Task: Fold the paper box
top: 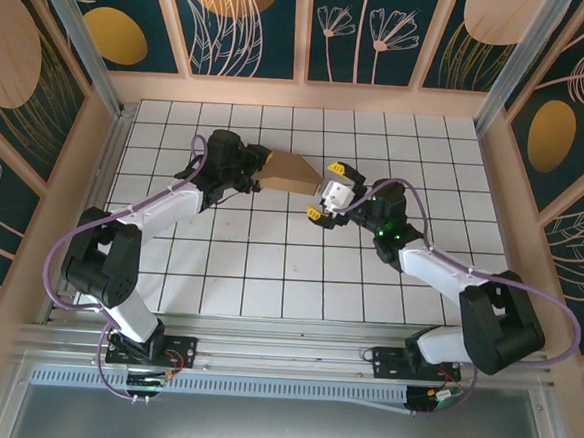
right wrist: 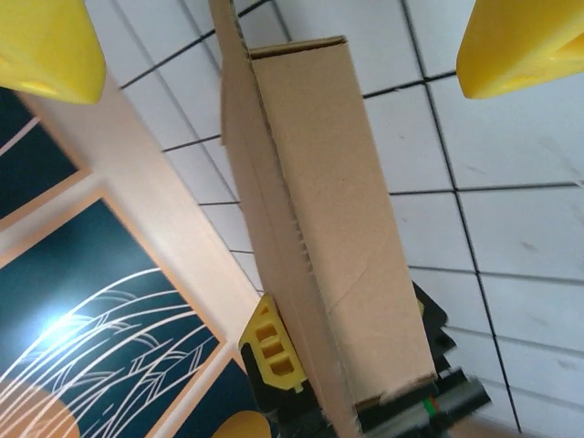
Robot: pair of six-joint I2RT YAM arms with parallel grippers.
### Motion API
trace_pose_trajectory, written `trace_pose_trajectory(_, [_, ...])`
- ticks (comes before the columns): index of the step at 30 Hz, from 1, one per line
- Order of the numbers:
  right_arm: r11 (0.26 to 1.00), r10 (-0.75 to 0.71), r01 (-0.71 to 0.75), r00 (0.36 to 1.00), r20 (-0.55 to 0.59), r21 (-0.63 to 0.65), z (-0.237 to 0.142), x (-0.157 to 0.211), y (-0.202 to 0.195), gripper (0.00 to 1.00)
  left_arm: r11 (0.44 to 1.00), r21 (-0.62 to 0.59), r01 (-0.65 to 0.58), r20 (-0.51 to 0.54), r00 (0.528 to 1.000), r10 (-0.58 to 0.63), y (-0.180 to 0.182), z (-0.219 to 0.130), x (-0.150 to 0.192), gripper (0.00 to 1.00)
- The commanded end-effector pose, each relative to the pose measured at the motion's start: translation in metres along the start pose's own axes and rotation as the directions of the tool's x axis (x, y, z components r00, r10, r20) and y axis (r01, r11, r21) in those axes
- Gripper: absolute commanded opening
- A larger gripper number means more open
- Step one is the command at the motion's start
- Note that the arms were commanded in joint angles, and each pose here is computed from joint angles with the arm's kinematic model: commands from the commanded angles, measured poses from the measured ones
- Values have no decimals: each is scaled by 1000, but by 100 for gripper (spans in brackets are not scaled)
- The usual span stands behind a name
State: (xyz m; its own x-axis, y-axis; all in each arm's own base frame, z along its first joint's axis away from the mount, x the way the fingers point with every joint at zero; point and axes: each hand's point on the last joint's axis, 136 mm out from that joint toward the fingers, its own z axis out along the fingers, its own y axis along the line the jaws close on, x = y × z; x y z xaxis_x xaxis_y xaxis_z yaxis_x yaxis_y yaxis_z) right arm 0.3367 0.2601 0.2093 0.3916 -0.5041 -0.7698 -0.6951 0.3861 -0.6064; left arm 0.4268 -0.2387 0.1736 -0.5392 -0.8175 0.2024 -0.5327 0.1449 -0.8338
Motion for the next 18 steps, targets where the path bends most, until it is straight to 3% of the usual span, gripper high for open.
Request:
trace_pose_trajectory(1, [969, -226, 226, 974, -8, 103, 13, -11, -26, 99, 995, 60, 81, -68, 995, -77, -17, -6, 13, 44])
trace_pose_trajectory(6, [972, -234, 234, 972, 13, 26, 36, -10, -12, 99, 994, 70, 87, -61, 995, -83, -19, -9, 12, 43])
trace_pose_trajectory(11, [973, -230, 229, 973, -28, -8, 64, 0, -9, 92, 994, 75, 84, -59, 995, -80, -20, -10, 12, 43])
trace_pose_trajectory(18, [968, -250, 245, 963, -104, -53, 78, 17, -5, 61, 991, 74, 111, -72, 992, -105, -11, -8, 11, 44])
